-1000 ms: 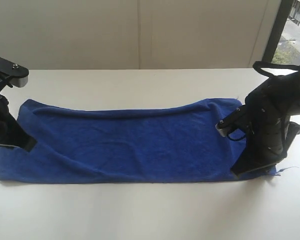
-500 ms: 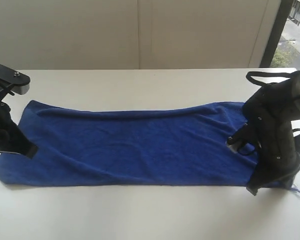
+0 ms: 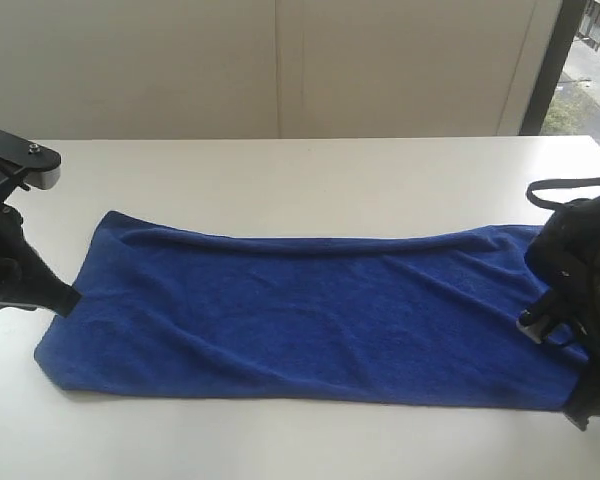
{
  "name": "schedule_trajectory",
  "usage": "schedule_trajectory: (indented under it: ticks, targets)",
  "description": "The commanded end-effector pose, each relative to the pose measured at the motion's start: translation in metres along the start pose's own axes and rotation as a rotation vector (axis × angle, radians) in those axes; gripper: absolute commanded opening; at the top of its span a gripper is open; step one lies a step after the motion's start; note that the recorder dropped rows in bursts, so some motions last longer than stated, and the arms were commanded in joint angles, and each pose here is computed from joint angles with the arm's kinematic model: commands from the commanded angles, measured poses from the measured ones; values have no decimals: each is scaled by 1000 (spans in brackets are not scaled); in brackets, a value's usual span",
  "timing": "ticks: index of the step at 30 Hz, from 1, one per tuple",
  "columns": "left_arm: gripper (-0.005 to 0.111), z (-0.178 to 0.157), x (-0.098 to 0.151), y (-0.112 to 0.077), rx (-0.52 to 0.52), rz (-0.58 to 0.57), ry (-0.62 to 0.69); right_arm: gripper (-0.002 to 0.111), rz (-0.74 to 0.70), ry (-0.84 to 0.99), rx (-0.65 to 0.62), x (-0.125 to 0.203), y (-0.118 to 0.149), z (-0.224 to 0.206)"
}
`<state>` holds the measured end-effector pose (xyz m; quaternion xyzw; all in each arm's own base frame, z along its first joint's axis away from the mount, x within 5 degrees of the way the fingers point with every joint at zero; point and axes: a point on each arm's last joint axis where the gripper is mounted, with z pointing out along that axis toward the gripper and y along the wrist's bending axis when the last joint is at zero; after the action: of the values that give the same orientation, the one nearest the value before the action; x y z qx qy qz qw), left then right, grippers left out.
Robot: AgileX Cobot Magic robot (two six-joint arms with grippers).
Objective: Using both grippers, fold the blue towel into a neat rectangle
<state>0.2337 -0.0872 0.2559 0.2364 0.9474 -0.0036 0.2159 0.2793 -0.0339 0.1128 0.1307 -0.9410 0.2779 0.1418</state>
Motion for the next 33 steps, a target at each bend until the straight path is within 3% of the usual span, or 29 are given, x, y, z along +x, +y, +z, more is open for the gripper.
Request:
schedule_trajectory:
  ticks: [1,5,8,13,18,25,30,33]
  targets:
    - [0,-2,4,-1,13,-25,12,0,105,-83,58,4,-17,-17]
    - [0,-1,2,-1,21,-33,2,0,224,-222,45,13,-38,-54]
    - [0,-1,3,-2,21,-33,5,0,222,-416,-92,16,-30,-87]
    - [0,-1,4,7,-69,-109,16,0,-111,-862,-448,14,28,-155]
    - [0,2,10,11,-118,-202,0,0,-374,-1171,-631,14,87,-206]
    - [0,14,51,2,-88,-245,-42,0,-480,-1160,-721,-9,116,-237]
    - [0,9,62,16,-11,-604,-449,0,-579,-1143,-746,-29,132,-253]
    - [0,7,76,26,-18,-740,-518,4,-644,-1151,-745,-32,149,-261]
